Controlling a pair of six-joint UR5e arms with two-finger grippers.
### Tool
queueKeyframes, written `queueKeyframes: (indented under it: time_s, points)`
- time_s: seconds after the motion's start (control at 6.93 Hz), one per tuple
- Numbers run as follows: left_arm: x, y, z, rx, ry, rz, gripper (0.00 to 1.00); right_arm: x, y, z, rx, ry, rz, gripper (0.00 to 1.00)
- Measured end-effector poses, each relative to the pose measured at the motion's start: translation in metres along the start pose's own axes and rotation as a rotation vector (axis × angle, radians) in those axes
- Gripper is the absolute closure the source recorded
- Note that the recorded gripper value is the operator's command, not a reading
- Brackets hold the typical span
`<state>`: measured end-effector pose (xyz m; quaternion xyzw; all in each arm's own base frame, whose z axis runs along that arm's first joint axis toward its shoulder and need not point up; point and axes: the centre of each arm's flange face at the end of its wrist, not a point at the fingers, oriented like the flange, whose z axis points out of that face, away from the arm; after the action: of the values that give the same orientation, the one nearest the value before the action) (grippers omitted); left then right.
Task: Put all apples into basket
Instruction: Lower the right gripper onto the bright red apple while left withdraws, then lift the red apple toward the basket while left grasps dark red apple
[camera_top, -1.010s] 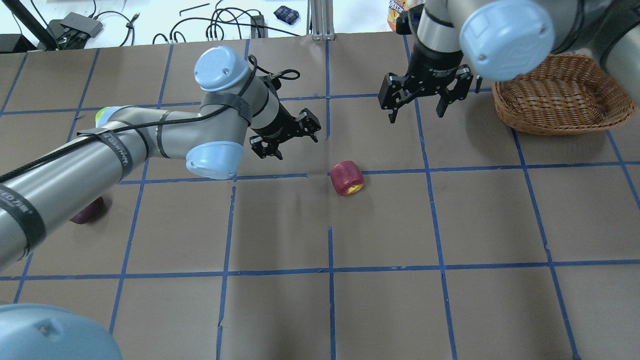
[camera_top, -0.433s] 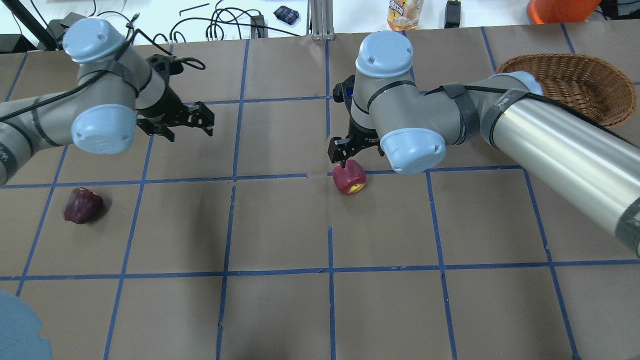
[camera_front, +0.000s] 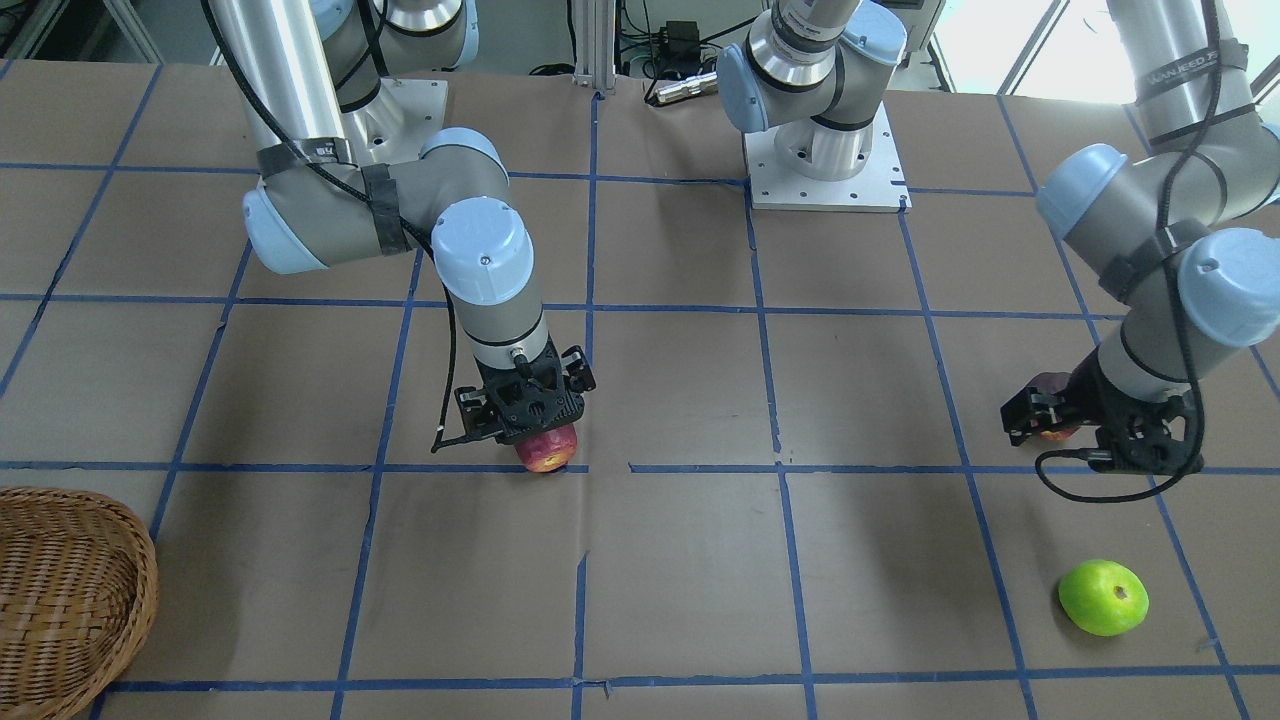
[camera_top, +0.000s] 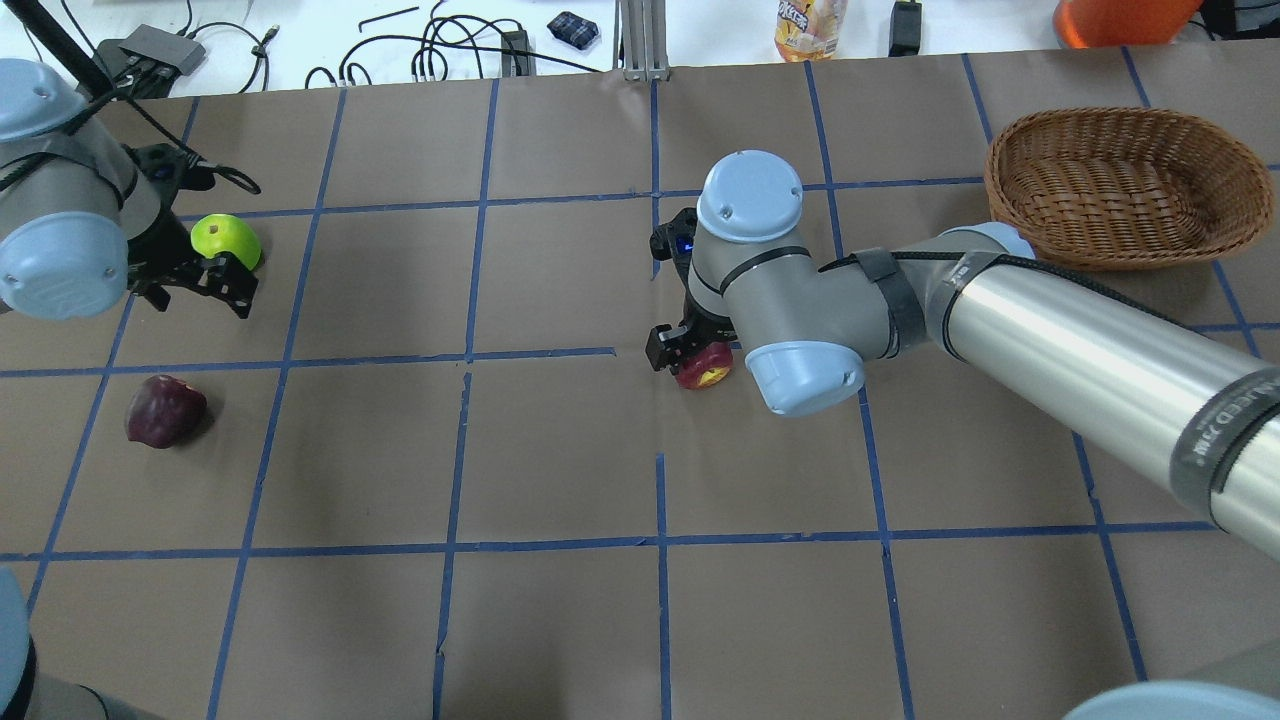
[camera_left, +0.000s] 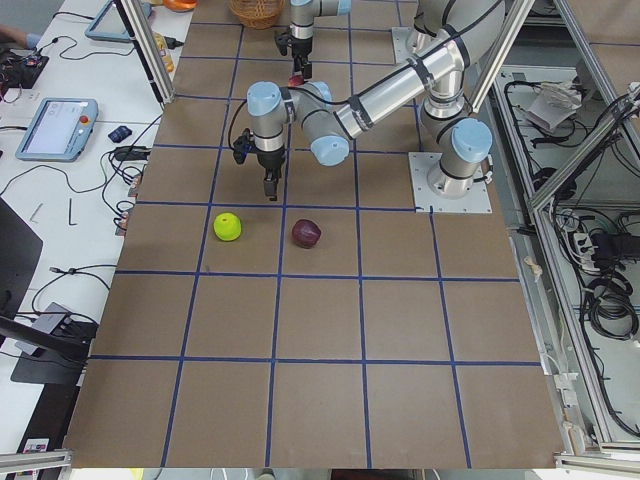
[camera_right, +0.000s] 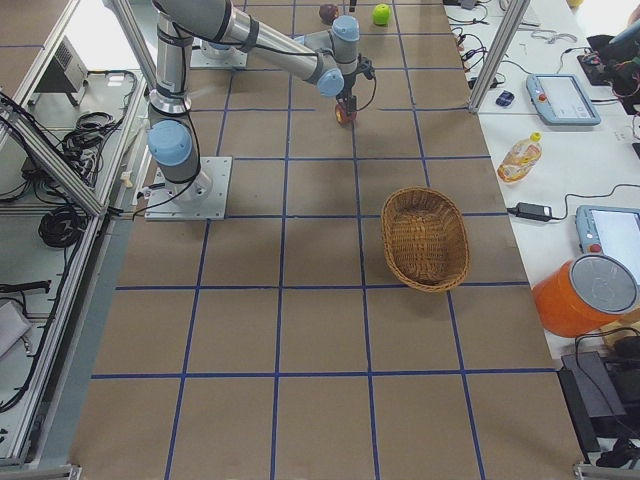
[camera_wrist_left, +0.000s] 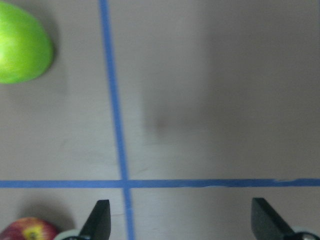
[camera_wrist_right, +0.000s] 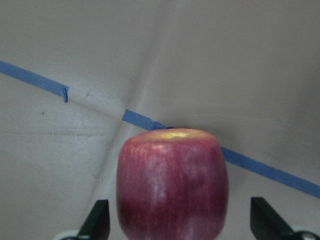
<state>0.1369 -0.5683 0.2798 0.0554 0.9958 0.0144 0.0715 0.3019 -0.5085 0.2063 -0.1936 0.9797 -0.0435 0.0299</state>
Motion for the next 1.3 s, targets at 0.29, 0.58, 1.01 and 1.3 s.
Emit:
queueKeyframes:
  time_s: [0.29,0.58,1.01,1.3]
  points:
    - [-0.062,0.033,0.034,-0.047,0.025,0.007,0.00,0.000,-0.005,0.025,0.048,0.007,-0.008,0.91]
    - [-0.083,0.052,0.061,-0.074,0.075,0.112,0.00,0.007,-0.011,0.017,0.067,0.012,0.002,0.92]
    - [-0.078,0.050,0.066,-0.054,0.175,0.220,0.00,0.130,-0.047,-0.075,0.058,0.032,0.156,0.83]
    - [-0.073,0.050,0.065,-0.075,0.230,0.230,0.00,0.266,-0.056,-0.121,0.060,0.065,0.170,0.83]
